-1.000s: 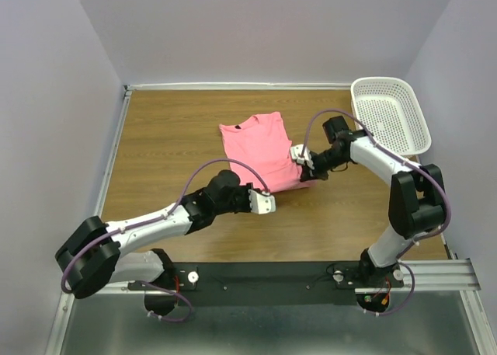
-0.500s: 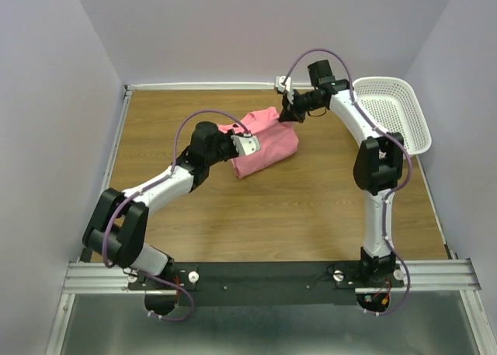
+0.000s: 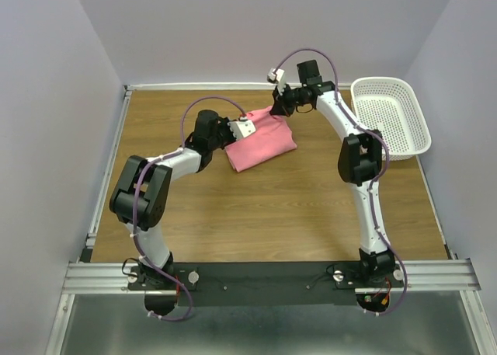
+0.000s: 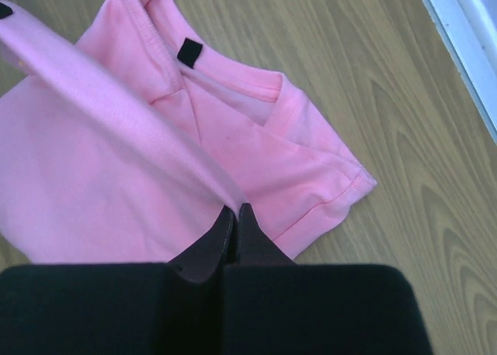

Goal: Fold and stack the t-shirts

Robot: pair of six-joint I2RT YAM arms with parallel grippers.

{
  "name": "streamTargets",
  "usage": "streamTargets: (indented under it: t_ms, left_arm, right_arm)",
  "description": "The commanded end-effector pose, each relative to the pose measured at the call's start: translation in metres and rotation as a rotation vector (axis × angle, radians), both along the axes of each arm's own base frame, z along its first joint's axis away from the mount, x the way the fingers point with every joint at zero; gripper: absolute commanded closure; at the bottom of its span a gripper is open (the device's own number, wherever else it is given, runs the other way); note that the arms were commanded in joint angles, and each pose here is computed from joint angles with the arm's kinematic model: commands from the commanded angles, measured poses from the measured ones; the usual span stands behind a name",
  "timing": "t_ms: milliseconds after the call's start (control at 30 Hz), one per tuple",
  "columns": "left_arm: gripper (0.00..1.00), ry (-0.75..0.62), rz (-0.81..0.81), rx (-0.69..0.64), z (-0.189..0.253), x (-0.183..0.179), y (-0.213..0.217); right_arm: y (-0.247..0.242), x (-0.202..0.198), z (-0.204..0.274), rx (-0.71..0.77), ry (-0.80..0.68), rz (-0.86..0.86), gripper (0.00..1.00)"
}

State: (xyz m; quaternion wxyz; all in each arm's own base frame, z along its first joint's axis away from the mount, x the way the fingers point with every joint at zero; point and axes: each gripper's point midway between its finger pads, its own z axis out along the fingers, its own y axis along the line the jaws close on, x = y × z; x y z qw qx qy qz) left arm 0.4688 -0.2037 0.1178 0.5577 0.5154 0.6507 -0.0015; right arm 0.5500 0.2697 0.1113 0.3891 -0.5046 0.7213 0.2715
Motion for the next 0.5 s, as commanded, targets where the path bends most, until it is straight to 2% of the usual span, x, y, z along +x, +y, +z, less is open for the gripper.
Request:
streamTargets:
  t_ms: [0,200,467]
  left_arm:
    - [1.0,-0.054,0.083,-0.018,0.015,0.025,0.011]
    - [1.0,-0.096,0.11,-0.025,0.026,0.038,0.015]
    - [1.0,-0.095,0.149,0.012,0.015,0.061,0.021]
  right_arm:
    - [0.007,0.027,0.01,0.028,-0.063,-0.088,0.99]
    - [0.008,0.035,0.005,0.038,-0.062,-0.136,0.99]
    - [0.011,0.047,0.004,0.056,-0.073,-0.195,0.99]
